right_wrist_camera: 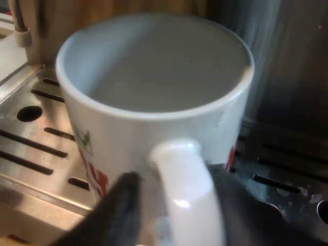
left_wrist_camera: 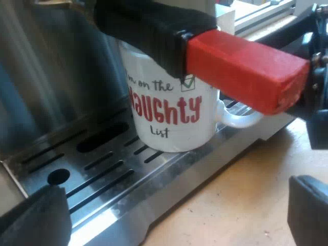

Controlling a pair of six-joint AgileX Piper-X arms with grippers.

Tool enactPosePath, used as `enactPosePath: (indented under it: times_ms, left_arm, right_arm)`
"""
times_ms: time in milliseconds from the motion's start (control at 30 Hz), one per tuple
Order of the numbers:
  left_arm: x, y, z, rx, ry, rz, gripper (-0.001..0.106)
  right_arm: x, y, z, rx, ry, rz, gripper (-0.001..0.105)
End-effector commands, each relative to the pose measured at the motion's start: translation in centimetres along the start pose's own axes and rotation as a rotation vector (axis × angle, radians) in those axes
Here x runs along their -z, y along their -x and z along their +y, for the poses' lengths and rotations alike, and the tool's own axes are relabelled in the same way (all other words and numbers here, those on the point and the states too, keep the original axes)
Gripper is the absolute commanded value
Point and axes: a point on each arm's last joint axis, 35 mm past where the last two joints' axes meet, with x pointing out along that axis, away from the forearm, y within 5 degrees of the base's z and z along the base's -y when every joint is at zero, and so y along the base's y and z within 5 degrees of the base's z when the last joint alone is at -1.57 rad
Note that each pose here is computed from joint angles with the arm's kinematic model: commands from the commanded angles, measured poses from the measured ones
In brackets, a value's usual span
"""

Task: Place mug into machine

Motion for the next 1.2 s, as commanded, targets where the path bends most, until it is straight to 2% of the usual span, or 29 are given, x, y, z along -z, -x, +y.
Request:
enactPosePath:
  times_ms: [33,267,333,500,633,767,833,967,1200]
  left_arm:
    - [-0.2,0.0,-0.1,0.012,0.004,-0.018,0.087]
    - [-0.2,0.0,-0.1,0.012,0.004,-0.018,0.087]
    - [-0.2,0.0,-0.1,0.012,0.004,-0.018,0.087]
    - [-0.2,0.0,-0.1,0.012,0.004,-0.018,0.087]
    - [-0.2,0.0,-0.1,0.012,0.004,-0.018,0.087]
    - [-0.2,0.0,-0.1,0.012,0.004,-0.018,0.087]
    - [-0.2,0.0,-0.1,0.012,0.004,-0.018,0.087]
    - [-0.2,0.0,-0.1,0.012,0.004,-0.018,0.087]
    - [-0.2,0.0,-0.1,0.012,0.004,-0.018,0.087]
  right_arm:
    - [-0.8,0.2,-0.3,0.018,-0.012,-0.025,0.055]
    - [-0.9,1.7,-1.1,0.017,0.004,0.003,0.055]
    - [-0.1,2.3,-1.3,0.015,-0.029,0.014,0.055]
    - [1.9,2.8,-1.3,0.002,-0.060,0.049,0.055]
    - [2.7,2.7,-0.8,-0.050,-0.068,0.031,0.055]
    - [2.8,2.3,-0.6,-0.062,-0.079,0.012,0.055]
    - [3.2,1.4,0.0,-0.061,-0.092,-0.035,0.055]
    - [3.3,0.7,0.4,-0.059,-0.115,-0.077,0.055]
    - [3.3,-1.1,0.4,-0.072,-0.124,-0.070,0.055]
